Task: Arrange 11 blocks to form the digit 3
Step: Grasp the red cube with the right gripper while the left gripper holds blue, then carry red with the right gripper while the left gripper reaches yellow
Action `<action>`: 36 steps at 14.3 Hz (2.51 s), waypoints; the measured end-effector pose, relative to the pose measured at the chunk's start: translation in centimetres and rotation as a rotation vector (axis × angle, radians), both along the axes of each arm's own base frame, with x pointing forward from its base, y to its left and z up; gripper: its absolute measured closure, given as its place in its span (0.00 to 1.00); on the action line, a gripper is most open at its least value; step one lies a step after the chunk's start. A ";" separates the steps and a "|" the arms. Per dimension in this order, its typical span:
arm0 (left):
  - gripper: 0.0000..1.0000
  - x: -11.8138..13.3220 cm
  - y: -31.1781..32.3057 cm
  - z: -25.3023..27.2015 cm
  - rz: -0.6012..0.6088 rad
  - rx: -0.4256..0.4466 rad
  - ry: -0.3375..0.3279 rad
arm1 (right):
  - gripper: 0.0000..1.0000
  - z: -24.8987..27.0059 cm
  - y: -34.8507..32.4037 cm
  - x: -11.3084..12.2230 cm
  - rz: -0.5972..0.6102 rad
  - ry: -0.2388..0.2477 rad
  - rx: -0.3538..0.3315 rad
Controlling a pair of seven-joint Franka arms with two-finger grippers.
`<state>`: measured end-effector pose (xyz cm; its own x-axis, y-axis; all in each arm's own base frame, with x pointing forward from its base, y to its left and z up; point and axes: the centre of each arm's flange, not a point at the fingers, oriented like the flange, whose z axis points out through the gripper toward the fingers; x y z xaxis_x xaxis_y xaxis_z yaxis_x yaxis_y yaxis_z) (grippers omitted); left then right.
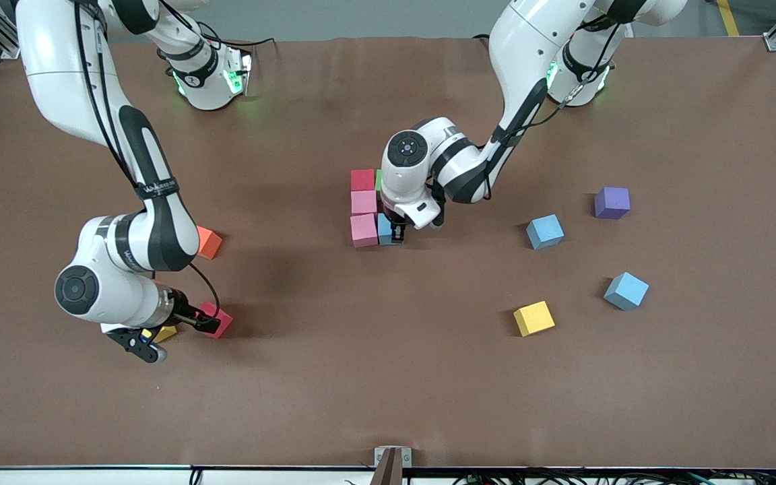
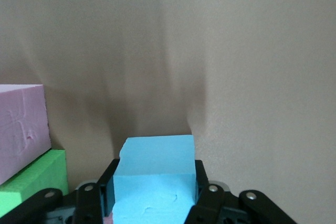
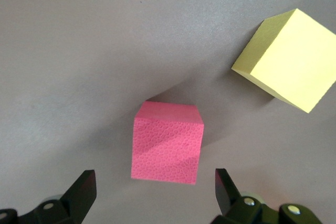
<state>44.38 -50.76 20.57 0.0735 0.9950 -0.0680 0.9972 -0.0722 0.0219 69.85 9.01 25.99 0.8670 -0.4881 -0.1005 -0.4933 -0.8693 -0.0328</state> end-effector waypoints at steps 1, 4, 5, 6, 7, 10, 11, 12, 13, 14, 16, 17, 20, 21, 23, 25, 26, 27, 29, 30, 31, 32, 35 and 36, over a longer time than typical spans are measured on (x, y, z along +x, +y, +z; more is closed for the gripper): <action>0.42 -0.1 -0.1 0.0 -0.004 0.001 -0.001 | 0.00 -0.6 0.0 0.1 -0.006 -0.009 -0.002; 0.42 -0.3 -0.3 0.0 -0.011 0.001 -0.002 | 0.00 -2.0 -0.1 0.3 -0.016 -0.022 -0.006; 0.42 -0.4 -0.3 0.0 -0.013 0.001 -0.002 | 0.00 -2.3 -0.1 0.3 -0.018 -0.021 -0.007; 0.42 -0.5 -0.4 0.0 -0.014 0.001 -0.002 | 0.00 -2.5 -0.1 0.3 -0.020 -0.020 -0.008; 0.42 -0.5 -0.5 0.0 -0.018 0.003 -0.004 | 0.00 -2.6 -0.1 0.3 -0.022 -0.019 -0.008; 0.42 -0.6 -0.6 0.0 -0.031 0.008 -0.012 | 0.00 -2.8 -0.1 0.3 -0.023 -0.019 -0.009; 0.42 -0.6 -0.6 0.0 -0.032 0.008 -0.013 | 0.00 -2.8 -0.1 0.3 -0.024 -0.019 -0.009; 0.42 -0.6 -0.6 0.0 -0.032 0.008 -0.013 | 0.00 -2.9 -0.1 0.3 -0.024 -0.018 -0.009; 0.42 -0.6 -0.6 0.0 -0.032 0.008 -0.013 | 0.00 -3.1 -0.1 0.3 -0.024 -0.017 -0.010; 0.42 -0.6 -0.6 0.0 -0.032 0.007 -0.013 | 0.00 -3.2 -0.1 0.2 -0.024 -0.015 -0.010; 0.42 -0.6 -0.6 0.0 -0.033 0.007 -0.014 | 0.00 -3.7 -0.2 0.2 -0.024 -0.015 -0.011; 0.42 -0.6 -0.6 0.0 -0.033 0.006 -0.014 | 0.03 -3.9 -0.2 0.3 -0.025 -0.022 -0.012; 0.42 -0.4 -0.7 0.0 -0.053 0.006 -0.017 | 0.07 -4.3 -0.3 0.4 -0.027 -0.031 -0.013; 0.42 -0.4 -0.7 0.0 -0.056 0.006 -0.017 | 0.13 -4.4 -0.3 0.4 -0.028 -0.030 -0.014; 0.42 -0.4 -0.7 0.0 -0.057 0.005 -0.017 | 0.19 -4.6 -0.5 0.5 -0.032 -0.033 -0.015; 0.42 -0.4 -0.7 0.0 -0.057 0.005 -0.018 | 0.31 -4.7 -1.0 0.6 -0.040 -0.042 -0.015; 0.42 -0.3 -0.8 0.0 -0.057 0.003 -0.019 | 0.31 -4.8 -1.2 0.6 -0.042 -0.043 -0.015; 0.42 -0.2 -0.9 0.0 -0.056 0.002 -0.020 | 0.37 -4.7 -1.2 0.7 -0.042 -0.045 -0.015; 0.42 -0.1 -1.0 0.0 -0.055 -0.001 -0.021 | 0.41 -4.6 -1.1 0.7 -0.042 -0.047 -0.015; 0.42 0.0 -1.1 0.0 -0.055 -0.002 -0.022 | 0.41 -4.6 -1.1 0.7 -0.041 -0.049 -0.014; 0.42 0.0 -1.1 0.0 -0.055 -0.003 -0.022 | 0.44 -4.5 -1.0 0.8 -0.040 -0.053 -0.013; 0.42 0.0 -1.1 0.0 -0.055 -0.003 -0.022 | 0.46 -4.3 -0.7 0.9 -0.036 -0.059 -0.010; 0.42 0.1 -1.1 0.0 -0.054 -0.003 -0.023 | 0.46 -3.5 1.6 1.2 -0.002 -0.079 -0.001; 0.42 0.1 -1.1 0.0 -0.054 -0.004 -0.023 | 0.46 -3.1 2.9 1.2 0.022 -0.089 0.003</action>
<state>44.47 -51.86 20.58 0.1288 0.9892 -0.0693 0.9910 -0.1258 0.0453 71.05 11.94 22.92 0.8829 -0.4690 -0.0242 -0.4694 -0.8796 -0.0777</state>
